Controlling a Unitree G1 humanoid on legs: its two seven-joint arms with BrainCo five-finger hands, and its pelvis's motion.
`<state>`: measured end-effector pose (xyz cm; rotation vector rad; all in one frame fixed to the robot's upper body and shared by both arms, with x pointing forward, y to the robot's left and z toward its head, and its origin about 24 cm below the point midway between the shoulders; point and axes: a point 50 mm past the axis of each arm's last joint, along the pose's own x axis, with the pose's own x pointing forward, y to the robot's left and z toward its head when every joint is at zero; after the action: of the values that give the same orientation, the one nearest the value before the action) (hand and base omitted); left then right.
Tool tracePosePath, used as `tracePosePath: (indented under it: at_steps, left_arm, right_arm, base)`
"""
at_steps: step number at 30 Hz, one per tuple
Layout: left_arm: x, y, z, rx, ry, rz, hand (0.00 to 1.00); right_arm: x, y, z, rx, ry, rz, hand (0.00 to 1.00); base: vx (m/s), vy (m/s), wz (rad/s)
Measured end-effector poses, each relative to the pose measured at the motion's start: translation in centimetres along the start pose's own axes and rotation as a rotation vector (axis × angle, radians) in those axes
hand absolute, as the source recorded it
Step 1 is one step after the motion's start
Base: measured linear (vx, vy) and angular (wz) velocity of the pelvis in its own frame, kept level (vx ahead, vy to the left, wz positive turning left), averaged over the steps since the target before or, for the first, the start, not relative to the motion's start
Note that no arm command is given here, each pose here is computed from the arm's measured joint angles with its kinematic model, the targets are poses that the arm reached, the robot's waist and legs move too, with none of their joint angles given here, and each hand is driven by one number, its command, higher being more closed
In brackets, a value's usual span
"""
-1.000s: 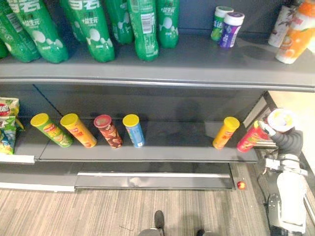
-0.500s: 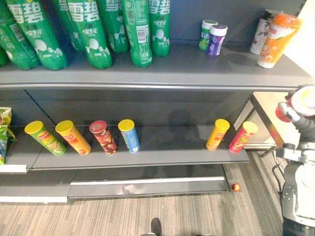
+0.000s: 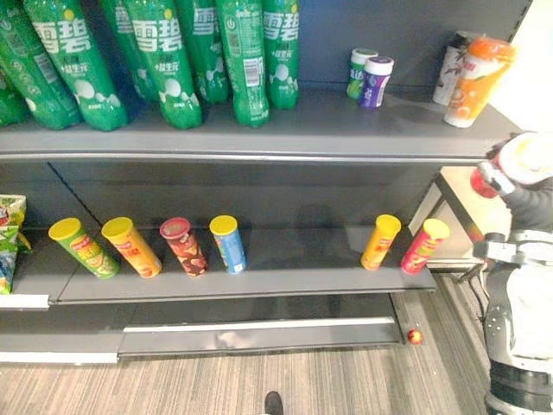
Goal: Put the gum and the chips on the shelf.
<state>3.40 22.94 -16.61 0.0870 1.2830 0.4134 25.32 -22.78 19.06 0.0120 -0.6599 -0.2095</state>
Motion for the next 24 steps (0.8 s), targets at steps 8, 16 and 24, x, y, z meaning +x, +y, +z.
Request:
tracePosePath:
  at_steps: [8, 16, 24]
  left_arm:
    - [0.0, -0.1, 0.1, 0.016, 0.011, -0.005, 0.00]
    - [0.0, -0.2, -0.2, 0.018, 0.028, -0.004, 0.00]
    - [0.0, -0.3, -0.3, 0.016, 0.035, 0.010, 0.00]
  right_arm:
    - [0.9, 4.0, -4.2, 0.100, 0.198, 0.120, 1.00]
    - [1.7, 4.9, -4.5, 0.090, 0.199, 0.110, 1.00]
    - [2.8, 5.5, -4.4, 0.075, 0.210, 0.088, 1.00]
  base:
    - [0.02, 0.007, 0.05]
    - [0.02, 0.003, -0.02]
    - [0.00, 0.010, -0.01]
